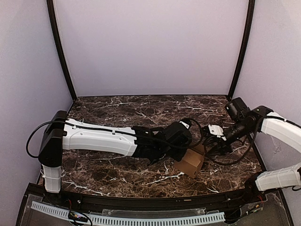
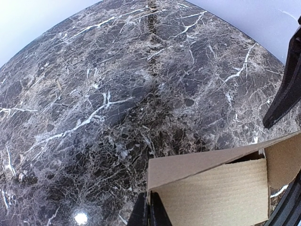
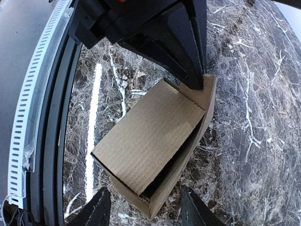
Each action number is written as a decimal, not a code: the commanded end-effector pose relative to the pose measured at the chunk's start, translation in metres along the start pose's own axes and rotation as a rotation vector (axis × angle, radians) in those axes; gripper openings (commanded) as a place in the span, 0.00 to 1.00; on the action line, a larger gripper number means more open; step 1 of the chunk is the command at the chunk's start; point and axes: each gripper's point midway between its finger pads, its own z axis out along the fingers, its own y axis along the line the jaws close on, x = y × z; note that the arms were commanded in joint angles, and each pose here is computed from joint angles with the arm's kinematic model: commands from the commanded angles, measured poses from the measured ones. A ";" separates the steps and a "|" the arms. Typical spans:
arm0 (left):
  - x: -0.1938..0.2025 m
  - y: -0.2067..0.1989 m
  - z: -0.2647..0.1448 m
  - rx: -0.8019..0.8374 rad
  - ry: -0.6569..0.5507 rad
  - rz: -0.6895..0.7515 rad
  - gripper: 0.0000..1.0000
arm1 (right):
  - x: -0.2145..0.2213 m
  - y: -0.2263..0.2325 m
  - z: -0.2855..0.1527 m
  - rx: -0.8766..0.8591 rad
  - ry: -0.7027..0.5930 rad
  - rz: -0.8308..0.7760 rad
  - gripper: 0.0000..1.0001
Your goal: Fold the paper box
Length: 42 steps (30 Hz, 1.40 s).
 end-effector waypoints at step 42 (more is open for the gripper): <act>0.081 0.003 0.023 -0.009 0.185 0.191 0.01 | 0.002 0.017 0.021 0.104 0.182 -0.165 0.43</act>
